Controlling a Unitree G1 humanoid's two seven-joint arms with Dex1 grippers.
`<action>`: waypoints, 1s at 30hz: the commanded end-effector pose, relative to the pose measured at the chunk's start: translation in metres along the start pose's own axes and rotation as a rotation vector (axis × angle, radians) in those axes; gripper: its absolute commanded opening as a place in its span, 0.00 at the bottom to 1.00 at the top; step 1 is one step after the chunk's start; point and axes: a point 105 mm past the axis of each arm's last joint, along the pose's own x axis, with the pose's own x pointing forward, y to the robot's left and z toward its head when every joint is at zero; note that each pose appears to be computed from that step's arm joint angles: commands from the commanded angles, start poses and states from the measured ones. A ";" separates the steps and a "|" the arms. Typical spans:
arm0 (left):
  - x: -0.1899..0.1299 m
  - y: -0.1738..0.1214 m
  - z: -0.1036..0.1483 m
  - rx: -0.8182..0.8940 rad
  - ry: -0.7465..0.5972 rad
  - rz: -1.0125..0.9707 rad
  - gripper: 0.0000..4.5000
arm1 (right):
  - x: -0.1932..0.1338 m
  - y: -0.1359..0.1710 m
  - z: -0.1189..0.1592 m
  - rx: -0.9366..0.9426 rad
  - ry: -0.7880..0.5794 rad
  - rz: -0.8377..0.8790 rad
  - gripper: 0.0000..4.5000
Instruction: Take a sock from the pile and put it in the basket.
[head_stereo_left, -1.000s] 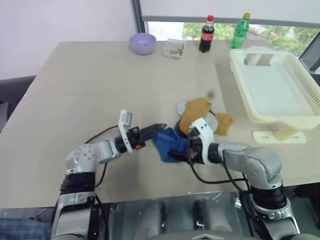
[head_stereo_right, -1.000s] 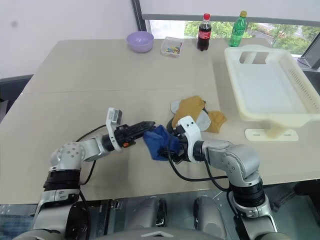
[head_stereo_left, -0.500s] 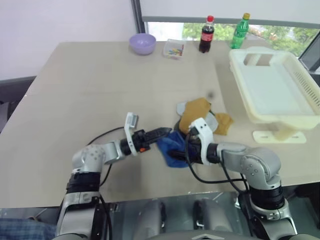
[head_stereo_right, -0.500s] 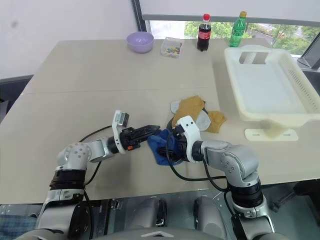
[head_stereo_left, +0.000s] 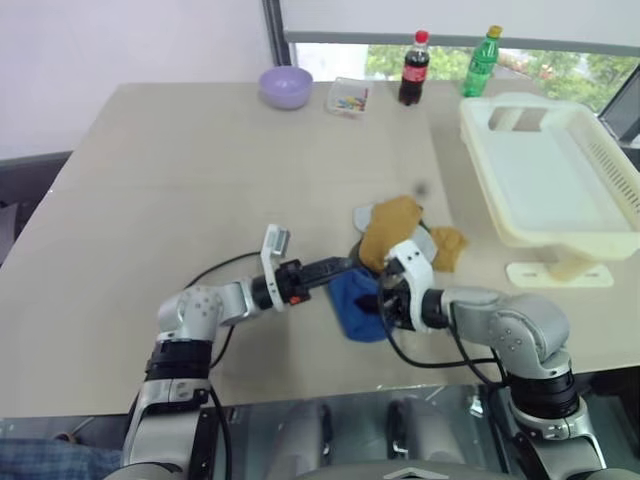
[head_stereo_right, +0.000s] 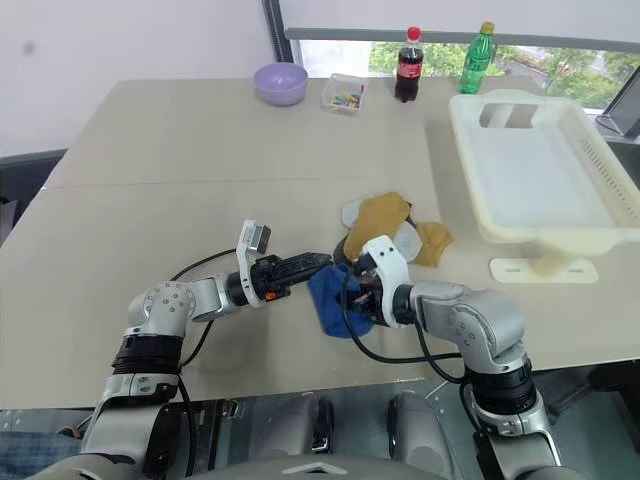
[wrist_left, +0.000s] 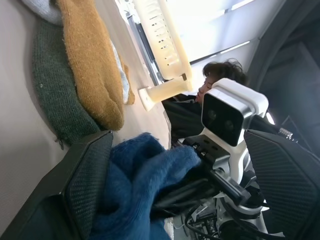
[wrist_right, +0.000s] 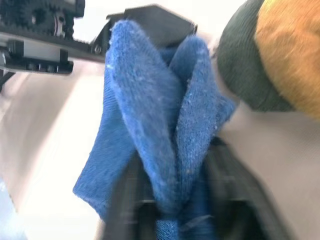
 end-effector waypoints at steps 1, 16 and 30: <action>-0.001 -0.005 0.006 0.025 -0.010 -0.021 1.00 | 0.006 0.001 -0.021 0.027 0.087 0.020 0.01; -0.034 -0.017 -0.009 0.781 0.183 0.148 1.00 | -0.048 -0.021 -0.013 0.087 0.026 0.061 0.01; 0.002 -0.067 -0.002 1.145 0.013 -0.170 1.00 | -0.101 -0.054 0.066 -0.051 0.003 -0.072 0.01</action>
